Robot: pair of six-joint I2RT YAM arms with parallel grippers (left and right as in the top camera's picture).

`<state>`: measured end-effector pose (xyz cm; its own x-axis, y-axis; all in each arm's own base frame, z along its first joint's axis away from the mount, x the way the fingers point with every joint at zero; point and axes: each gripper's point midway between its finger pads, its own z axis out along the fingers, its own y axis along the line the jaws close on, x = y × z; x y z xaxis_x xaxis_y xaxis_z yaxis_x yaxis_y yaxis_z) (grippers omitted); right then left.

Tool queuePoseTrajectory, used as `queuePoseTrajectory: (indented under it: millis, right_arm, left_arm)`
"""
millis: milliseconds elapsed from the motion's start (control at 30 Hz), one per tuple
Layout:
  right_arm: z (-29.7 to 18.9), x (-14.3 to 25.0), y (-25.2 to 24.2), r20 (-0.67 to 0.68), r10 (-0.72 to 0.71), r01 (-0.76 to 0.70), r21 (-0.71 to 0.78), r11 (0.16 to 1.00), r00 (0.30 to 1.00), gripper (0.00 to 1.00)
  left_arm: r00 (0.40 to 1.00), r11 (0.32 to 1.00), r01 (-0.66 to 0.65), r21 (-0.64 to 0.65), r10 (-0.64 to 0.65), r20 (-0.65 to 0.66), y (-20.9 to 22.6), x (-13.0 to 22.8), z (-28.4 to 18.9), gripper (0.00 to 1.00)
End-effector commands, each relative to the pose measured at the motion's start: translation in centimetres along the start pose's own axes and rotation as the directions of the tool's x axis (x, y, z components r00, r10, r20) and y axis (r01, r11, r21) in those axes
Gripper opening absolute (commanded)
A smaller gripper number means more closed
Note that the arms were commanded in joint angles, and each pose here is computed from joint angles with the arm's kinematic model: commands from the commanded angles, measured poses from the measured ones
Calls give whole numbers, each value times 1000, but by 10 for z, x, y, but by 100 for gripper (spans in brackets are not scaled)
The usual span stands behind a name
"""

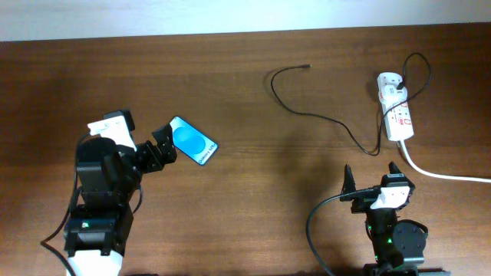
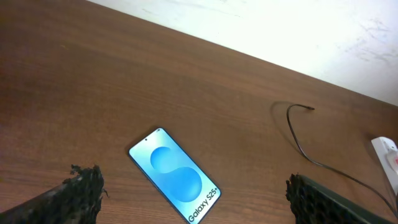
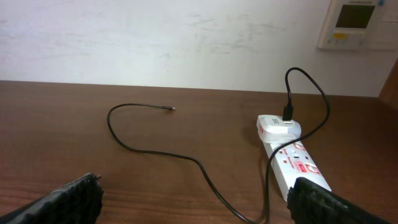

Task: Plug charger to phone and switch on socket
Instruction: 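Close the left gripper on the blue phone's top edge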

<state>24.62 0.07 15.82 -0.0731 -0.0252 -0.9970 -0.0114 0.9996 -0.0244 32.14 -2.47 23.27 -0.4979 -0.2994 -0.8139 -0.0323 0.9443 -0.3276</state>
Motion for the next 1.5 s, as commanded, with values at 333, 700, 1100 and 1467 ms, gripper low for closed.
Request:
queuePoseTrajectory:
  millis: [333, 700, 1100, 1467]
  right_arm:
    - [0, 2, 1, -4, 3, -3, -1, 1000, 1000, 99]
    - [0, 2, 1, -4, 3, -3, -2, 1000, 1000, 99]
    - [0, 2, 1, -4, 3, -3, -1, 1000, 1000, 99]
    - [0, 2, 1, -4, 4, -4, -1, 1000, 1000, 99]
  left_arm:
    - [990, 987, -140, 79, 142, -16, -52, -24, 16, 99]
    - [965, 990, -131, 45, 138, -223, -52, 2, 101, 99]
    - [815, 844, 277, -459, -459, -353, 24, 117, 168, 99]
    - [740, 759, 304, -575, -568, -359, 39, 155, 186, 99]
